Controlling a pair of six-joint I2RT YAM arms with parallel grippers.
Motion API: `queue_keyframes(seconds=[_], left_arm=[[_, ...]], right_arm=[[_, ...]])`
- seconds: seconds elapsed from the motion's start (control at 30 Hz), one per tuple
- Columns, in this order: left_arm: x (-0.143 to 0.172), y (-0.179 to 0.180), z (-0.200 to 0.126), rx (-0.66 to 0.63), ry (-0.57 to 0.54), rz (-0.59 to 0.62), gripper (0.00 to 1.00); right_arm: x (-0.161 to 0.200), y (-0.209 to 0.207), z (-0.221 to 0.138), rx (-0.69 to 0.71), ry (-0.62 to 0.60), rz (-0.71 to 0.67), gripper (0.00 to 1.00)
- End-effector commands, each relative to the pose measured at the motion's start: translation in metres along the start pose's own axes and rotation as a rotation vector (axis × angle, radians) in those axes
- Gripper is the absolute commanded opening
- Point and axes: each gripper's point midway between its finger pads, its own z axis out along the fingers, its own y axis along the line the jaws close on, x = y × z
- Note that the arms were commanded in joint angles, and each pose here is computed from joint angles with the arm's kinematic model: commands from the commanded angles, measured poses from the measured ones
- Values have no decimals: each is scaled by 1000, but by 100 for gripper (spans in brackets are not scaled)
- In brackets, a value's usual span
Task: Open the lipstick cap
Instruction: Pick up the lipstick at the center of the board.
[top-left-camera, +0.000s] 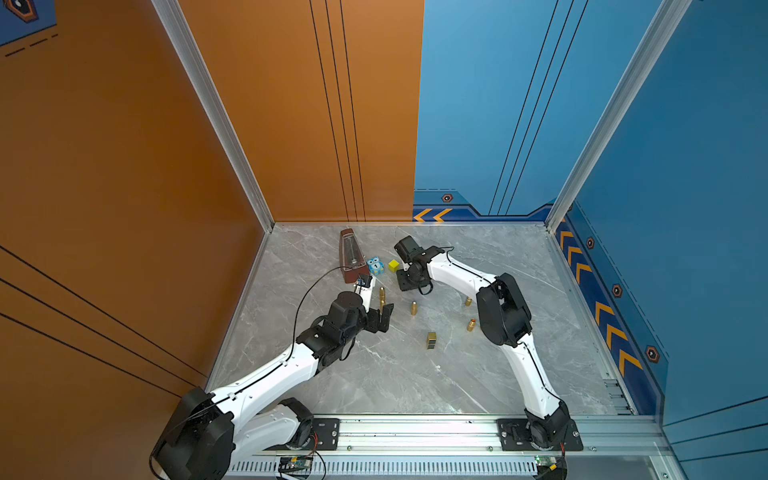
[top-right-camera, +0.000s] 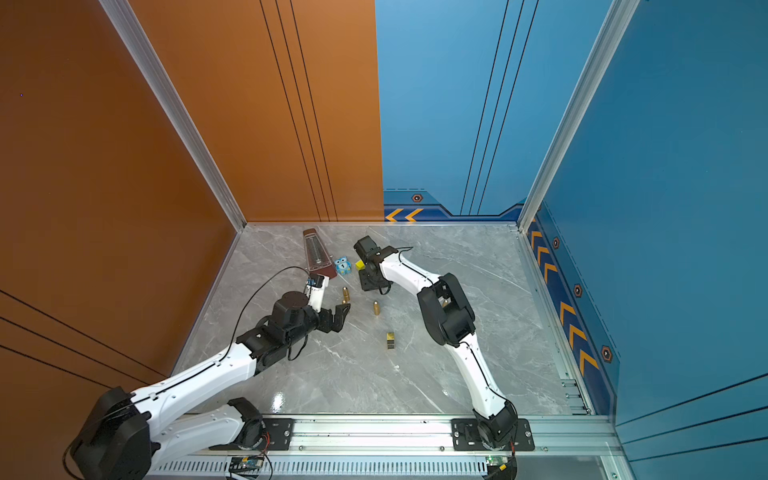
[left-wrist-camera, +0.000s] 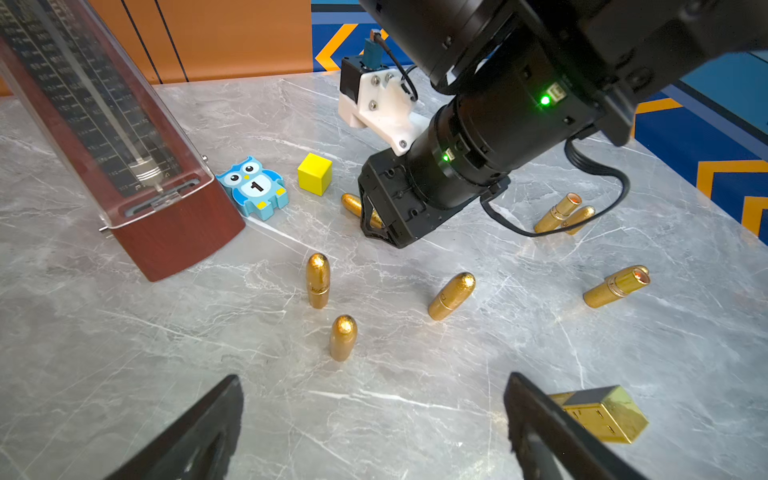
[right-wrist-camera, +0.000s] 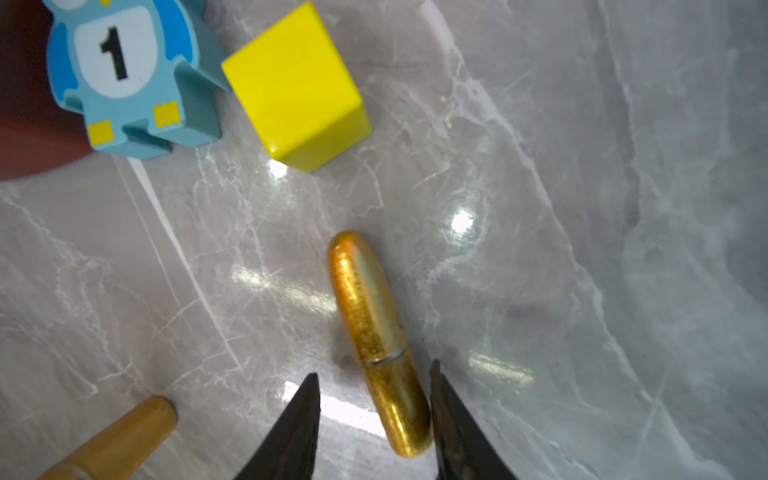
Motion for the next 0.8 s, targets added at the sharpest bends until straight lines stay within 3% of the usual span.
queue_keyframes(seconds=[0.0, 0.33, 0.77], left_arm=[[0, 1, -1, 10, 5, -20, 98], [-2, 3, -2, 10, -2, -30, 99], [-4, 3, -2, 12, -3, -31, 99]], right_arm=[[5, -4, 10, 42, 25, -38, 44], [0, -28, 23, 178, 25, -20, 41], [-5, -30, 36, 160, 27, 26, 34]])
